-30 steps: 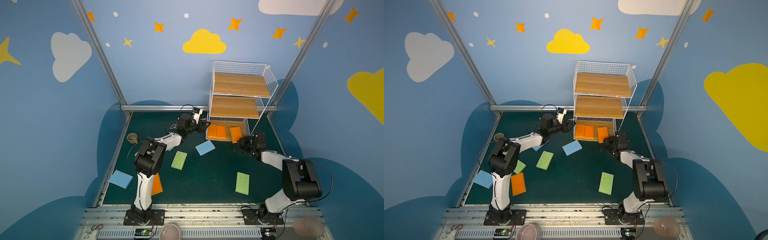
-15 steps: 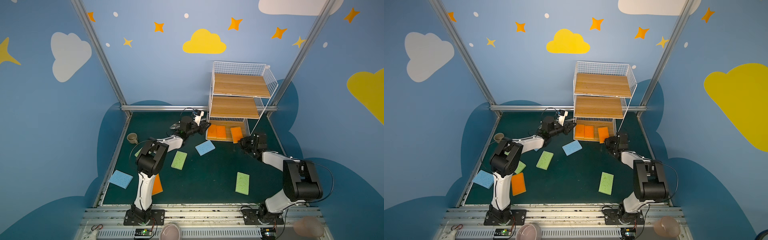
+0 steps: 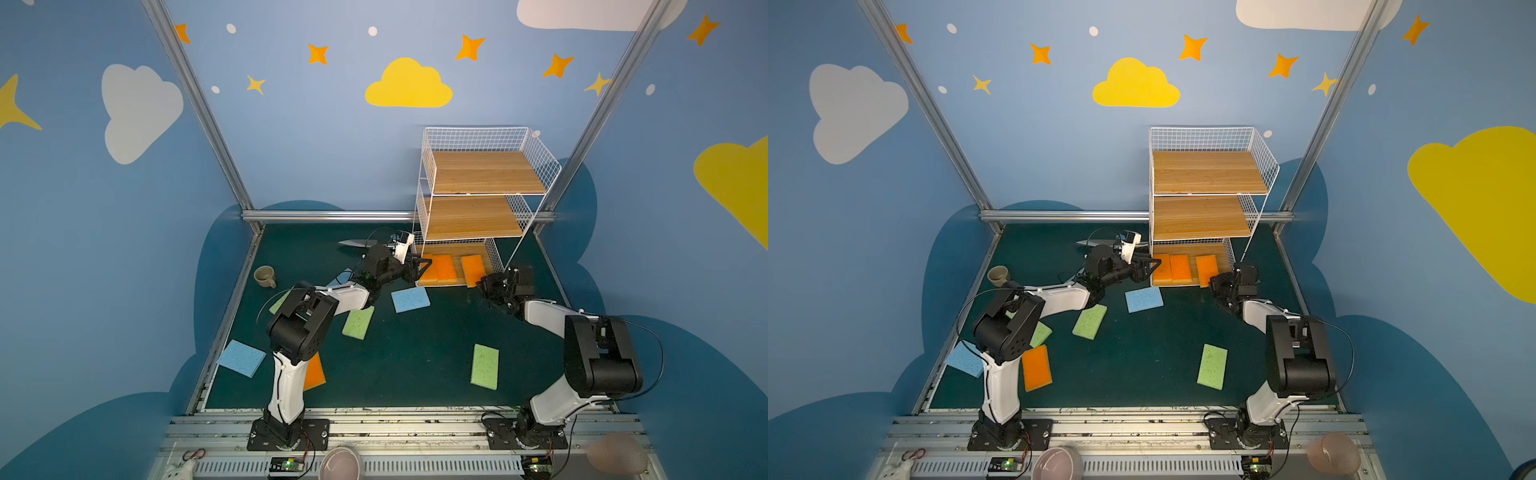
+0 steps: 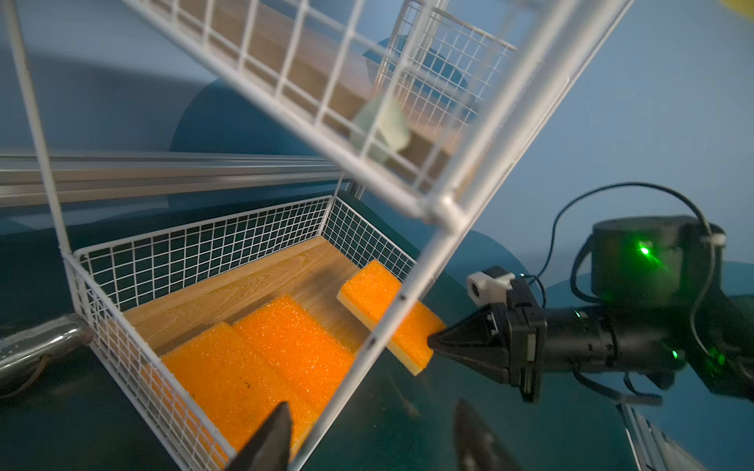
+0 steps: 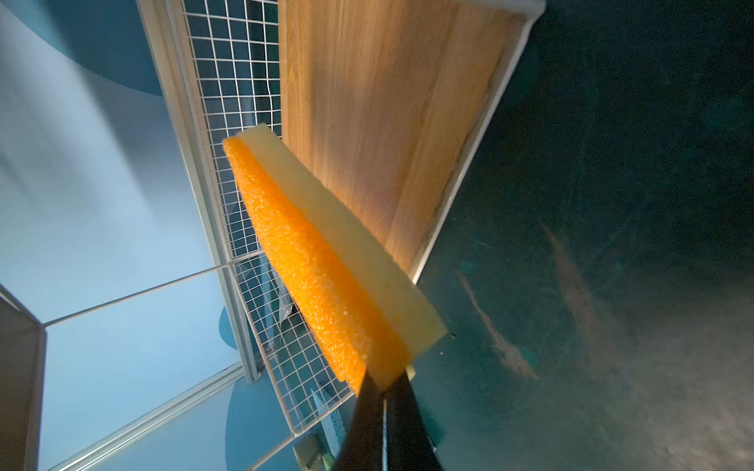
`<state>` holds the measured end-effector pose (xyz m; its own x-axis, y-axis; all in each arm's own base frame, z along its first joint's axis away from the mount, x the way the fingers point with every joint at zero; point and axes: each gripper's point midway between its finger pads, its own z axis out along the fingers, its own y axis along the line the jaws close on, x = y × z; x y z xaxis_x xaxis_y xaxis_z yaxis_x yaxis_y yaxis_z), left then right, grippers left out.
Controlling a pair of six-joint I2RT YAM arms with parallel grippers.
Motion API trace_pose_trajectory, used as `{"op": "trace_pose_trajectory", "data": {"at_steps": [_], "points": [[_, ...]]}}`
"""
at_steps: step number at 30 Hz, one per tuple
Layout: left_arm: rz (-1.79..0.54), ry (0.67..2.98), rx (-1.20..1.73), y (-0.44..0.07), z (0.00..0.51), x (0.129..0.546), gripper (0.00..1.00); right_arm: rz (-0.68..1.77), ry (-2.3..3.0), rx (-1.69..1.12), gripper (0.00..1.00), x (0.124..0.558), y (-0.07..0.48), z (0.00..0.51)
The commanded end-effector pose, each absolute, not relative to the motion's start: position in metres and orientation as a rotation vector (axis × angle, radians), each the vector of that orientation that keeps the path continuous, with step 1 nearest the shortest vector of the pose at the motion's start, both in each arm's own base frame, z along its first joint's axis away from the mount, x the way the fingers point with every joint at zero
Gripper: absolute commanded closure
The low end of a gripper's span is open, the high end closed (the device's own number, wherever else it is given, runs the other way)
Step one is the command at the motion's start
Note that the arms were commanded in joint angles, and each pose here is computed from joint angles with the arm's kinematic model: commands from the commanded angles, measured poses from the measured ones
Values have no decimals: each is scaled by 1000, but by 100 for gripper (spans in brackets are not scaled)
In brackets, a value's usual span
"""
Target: Place and organize the cleaning sponges onto the shelf
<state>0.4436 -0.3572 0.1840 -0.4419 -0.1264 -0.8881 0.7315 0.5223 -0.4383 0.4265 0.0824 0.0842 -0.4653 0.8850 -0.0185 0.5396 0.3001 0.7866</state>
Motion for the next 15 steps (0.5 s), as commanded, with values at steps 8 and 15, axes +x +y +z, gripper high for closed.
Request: {"op": "trace_pose_trajectory", "data": {"at_steps": [8,15], "points": [[-1072,1748,430,-330,207,423,6,989,2178,1231,100,445,87,77],[-1056,1774,404,-318,200,409,5,986,2194,1235,100,455,93,67]]}}
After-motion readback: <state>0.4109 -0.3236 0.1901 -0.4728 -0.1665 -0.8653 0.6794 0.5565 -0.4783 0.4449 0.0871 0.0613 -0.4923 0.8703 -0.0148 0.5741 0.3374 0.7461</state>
